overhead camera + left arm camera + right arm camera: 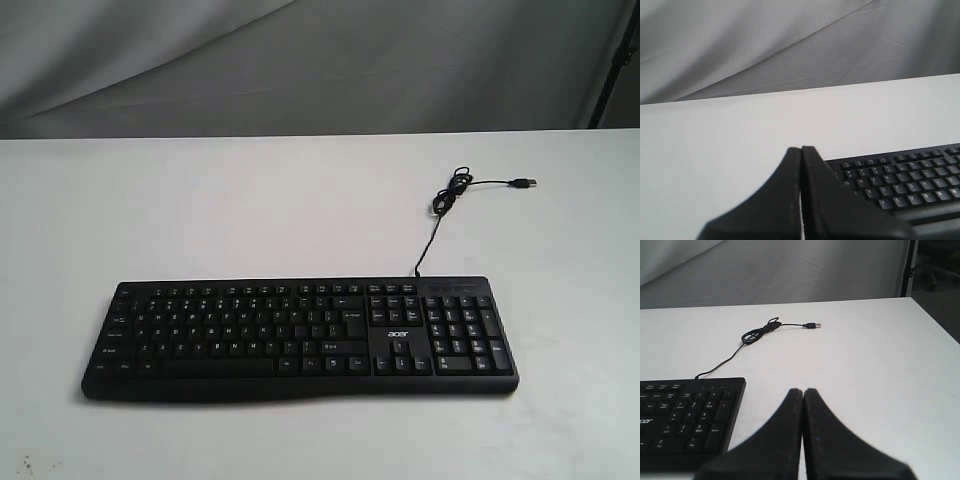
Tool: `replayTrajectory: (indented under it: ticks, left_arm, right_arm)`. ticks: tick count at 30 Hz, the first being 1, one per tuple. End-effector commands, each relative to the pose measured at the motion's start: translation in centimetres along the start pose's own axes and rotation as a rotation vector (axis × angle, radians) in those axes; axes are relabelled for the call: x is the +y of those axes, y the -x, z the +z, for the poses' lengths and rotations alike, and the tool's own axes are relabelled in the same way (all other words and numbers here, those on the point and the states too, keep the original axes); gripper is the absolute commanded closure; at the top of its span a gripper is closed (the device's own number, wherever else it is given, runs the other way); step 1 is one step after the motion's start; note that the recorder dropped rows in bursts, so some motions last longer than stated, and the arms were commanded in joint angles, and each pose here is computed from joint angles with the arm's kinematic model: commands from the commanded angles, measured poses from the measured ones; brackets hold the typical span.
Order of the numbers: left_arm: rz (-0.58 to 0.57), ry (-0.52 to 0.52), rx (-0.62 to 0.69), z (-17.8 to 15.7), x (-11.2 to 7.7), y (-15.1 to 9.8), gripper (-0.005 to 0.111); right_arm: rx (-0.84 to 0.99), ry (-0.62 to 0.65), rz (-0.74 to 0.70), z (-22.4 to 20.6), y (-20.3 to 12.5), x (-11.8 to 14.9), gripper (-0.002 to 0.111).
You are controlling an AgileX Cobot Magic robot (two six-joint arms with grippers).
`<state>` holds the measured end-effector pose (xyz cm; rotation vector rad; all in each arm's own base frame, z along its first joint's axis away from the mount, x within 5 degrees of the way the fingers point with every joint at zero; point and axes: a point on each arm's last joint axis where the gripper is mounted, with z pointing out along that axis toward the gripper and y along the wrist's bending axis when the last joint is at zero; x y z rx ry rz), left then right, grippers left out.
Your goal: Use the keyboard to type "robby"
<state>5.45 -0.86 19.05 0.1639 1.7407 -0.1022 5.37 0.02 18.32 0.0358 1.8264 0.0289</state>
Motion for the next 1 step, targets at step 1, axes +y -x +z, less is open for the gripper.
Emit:
replayTrajectory:
  ticks: [1]
  left_arm:
    - [0.003,-0.004,-0.005,0.01,-0.02,-0.07,0.107]
  right_arm:
    - [-0.001,-0.01,-0.002,0.01,-0.08,-0.07,0.108]
